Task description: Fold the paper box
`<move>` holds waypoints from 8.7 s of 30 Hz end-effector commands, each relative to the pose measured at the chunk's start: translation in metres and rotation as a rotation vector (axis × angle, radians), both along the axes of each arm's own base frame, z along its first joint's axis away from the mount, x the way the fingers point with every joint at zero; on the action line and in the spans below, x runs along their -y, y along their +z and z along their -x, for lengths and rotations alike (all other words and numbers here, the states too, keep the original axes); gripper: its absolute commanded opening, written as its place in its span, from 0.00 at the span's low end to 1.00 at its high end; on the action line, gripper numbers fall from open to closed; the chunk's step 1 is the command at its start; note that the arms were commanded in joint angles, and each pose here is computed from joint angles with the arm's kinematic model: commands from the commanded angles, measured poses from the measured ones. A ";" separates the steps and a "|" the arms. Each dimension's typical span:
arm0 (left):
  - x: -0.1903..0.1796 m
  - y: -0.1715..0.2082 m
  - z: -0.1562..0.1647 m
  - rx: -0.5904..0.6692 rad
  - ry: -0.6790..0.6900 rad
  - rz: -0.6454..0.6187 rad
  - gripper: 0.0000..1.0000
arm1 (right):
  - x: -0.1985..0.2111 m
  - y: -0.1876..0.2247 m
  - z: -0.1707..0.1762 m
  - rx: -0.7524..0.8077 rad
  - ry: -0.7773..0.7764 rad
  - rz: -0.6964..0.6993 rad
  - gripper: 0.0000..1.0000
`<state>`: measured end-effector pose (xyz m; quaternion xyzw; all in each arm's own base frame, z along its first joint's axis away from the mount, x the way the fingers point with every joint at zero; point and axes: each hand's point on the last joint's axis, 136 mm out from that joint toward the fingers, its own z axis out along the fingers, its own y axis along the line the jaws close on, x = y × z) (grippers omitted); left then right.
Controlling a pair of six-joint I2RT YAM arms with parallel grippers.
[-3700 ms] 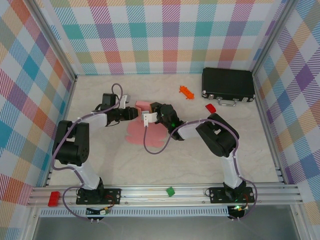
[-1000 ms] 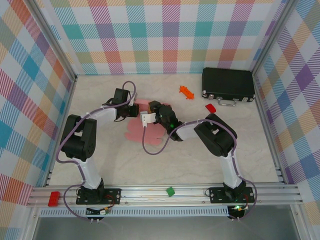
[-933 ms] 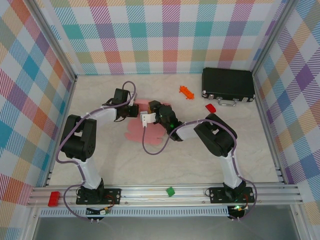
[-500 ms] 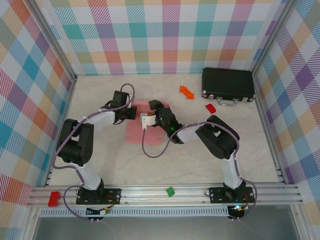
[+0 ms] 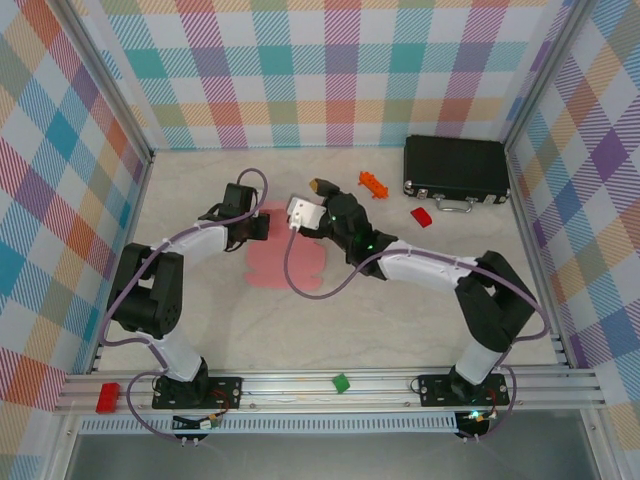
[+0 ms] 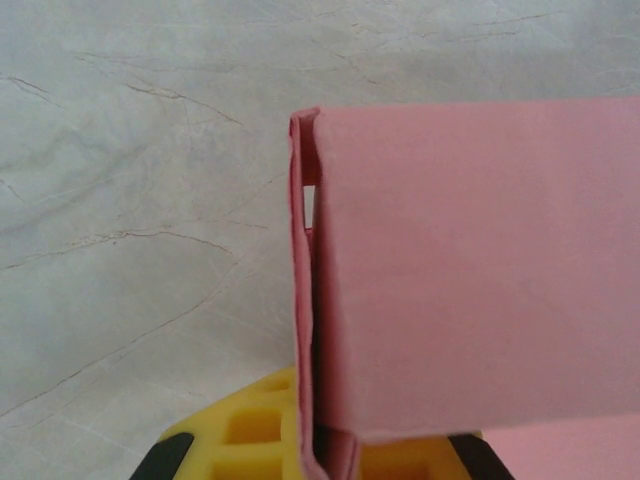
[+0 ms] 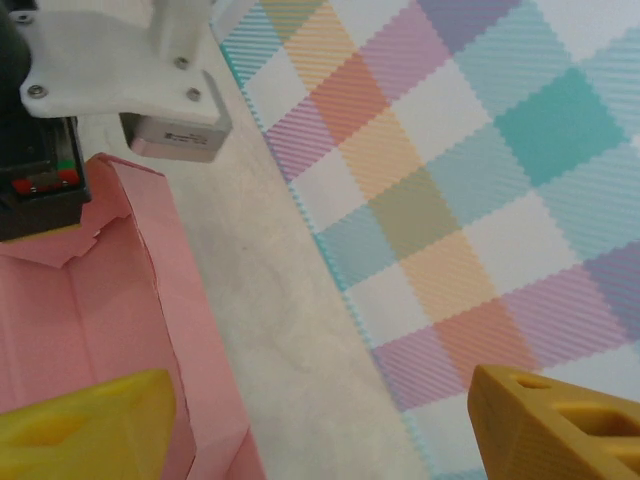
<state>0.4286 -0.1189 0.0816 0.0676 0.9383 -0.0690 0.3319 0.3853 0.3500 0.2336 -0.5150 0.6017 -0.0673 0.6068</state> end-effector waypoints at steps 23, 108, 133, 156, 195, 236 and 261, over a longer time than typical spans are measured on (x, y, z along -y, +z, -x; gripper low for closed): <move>0.005 0.012 0.003 0.027 -0.021 0.007 0.05 | 0.107 -0.124 -0.036 -0.915 -0.384 -0.213 0.57; 0.034 0.006 0.042 -0.135 -0.115 0.156 0.05 | 0.000 -0.143 -0.053 -0.951 -0.135 -0.277 0.34; 0.038 -0.001 0.042 -0.174 -0.163 0.134 0.05 | 0.005 -0.160 -0.072 -1.060 -0.209 -0.365 0.38; 0.031 -0.003 0.039 -0.181 -0.149 0.090 0.05 | 0.023 -0.130 -0.061 -0.992 -0.219 -0.313 0.38; 0.029 -0.004 0.032 -0.175 -0.157 0.058 0.05 | 0.059 -0.080 -0.038 -0.894 -0.015 -0.456 0.59; 0.030 -0.002 0.032 -0.171 -0.168 0.055 0.05 | 0.063 -0.144 -0.036 -1.203 -0.002 -0.341 0.60; 0.033 0.001 0.033 -0.171 -0.171 0.078 0.05 | 0.022 -0.144 -0.025 -1.225 0.102 -0.319 0.48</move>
